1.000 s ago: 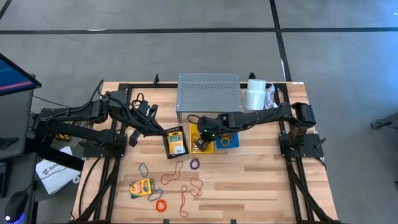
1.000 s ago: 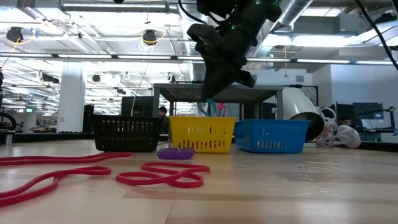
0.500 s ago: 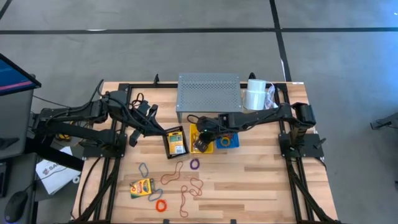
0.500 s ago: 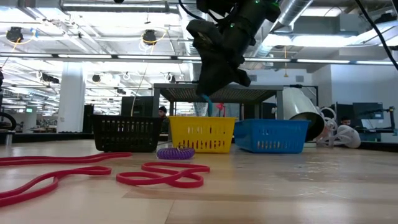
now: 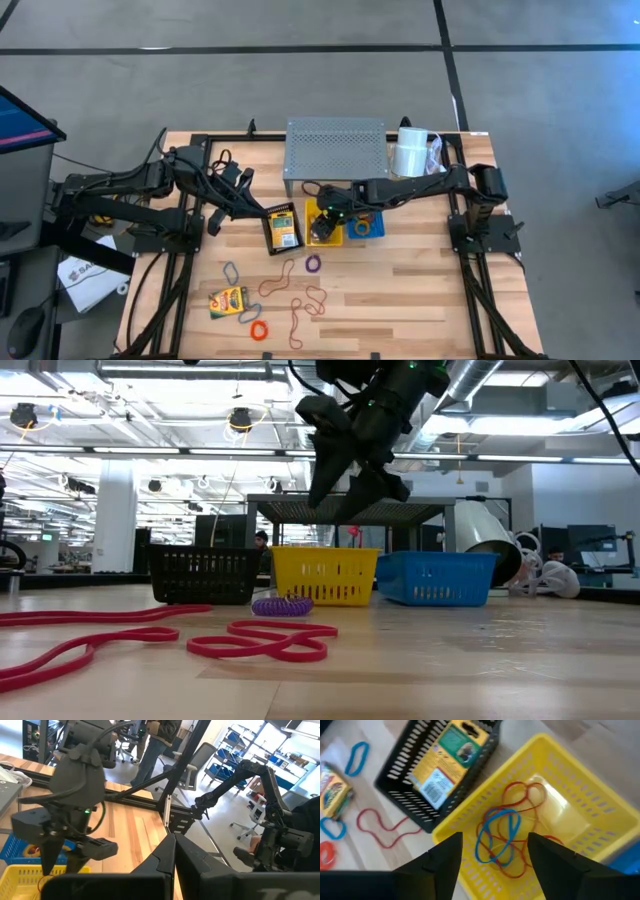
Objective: Pick & Place Office Desk Supplies
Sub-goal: Put the crayon box into the black basket
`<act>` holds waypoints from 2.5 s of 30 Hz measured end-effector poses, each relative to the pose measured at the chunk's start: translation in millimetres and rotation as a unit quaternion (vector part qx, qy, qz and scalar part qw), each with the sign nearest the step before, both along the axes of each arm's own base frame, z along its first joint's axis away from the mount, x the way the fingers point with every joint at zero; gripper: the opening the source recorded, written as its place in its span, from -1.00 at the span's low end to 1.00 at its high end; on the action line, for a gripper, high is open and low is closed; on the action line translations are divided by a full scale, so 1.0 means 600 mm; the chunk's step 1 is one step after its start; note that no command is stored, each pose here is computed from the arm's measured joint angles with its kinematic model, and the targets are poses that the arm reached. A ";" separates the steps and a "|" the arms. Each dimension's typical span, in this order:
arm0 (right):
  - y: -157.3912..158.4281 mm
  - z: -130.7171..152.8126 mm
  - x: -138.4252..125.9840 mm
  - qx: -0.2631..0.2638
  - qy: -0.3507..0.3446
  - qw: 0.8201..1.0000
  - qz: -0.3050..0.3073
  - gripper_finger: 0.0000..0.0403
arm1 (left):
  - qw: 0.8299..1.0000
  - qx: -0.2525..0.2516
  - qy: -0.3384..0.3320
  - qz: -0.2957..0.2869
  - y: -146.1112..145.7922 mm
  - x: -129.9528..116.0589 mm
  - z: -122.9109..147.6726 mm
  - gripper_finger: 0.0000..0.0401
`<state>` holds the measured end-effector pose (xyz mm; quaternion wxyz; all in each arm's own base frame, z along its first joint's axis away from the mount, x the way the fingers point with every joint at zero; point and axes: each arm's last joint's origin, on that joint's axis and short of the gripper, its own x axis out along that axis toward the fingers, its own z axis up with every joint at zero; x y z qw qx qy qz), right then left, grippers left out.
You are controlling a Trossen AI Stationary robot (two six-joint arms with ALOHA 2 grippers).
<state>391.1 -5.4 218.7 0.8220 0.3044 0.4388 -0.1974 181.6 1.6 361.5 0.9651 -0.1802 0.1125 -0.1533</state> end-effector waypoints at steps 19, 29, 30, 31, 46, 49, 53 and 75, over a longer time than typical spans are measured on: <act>0.077 0.114 -0.073 -0.029 -0.049 0.997 0.045 -0.49 | 0.996 0.037 0.042 -0.068 -0.024 0.001 -0.020 -0.99; 0.124 0.180 -0.182 -0.073 -0.020 0.997 -0.002 -0.63 | 0.977 0.058 0.145 -0.145 -0.089 0.020 -0.065 -0.99; 0.128 0.182 -0.190 -0.078 -0.016 0.997 -0.002 -0.63 | 0.974 0.061 0.162 -0.146 -0.095 0.022 -0.071 -0.99; 0.132 0.184 -0.197 -0.083 -0.012 0.996 0.002 -0.63 | 0.970 0.065 0.188 -0.142 -0.102 0.022 -0.080 -0.99; 0.182 0.169 -0.244 -0.135 0.077 0.985 0.073 -0.63 | 0.863 0.187 0.394 -0.254 -0.177 0.057 -0.210 -0.99; 0.200 0.168 -0.256 -0.132 0.078 0.985 0.082 -0.63 | 0.837 0.234 0.388 -0.307 -0.196 0.061 -0.232 -0.99; 0.226 0.167 -0.272 -0.115 0.076 0.988 0.074 -0.63 | 0.792 0.305 0.359 -0.388 -0.222 0.060 -0.259 -0.99; 0.298 0.166 -0.334 -0.030 0.043 0.997 -0.051 -0.63 | 0.723 0.437 0.328 -0.423 -0.246 0.081 -0.320 -0.50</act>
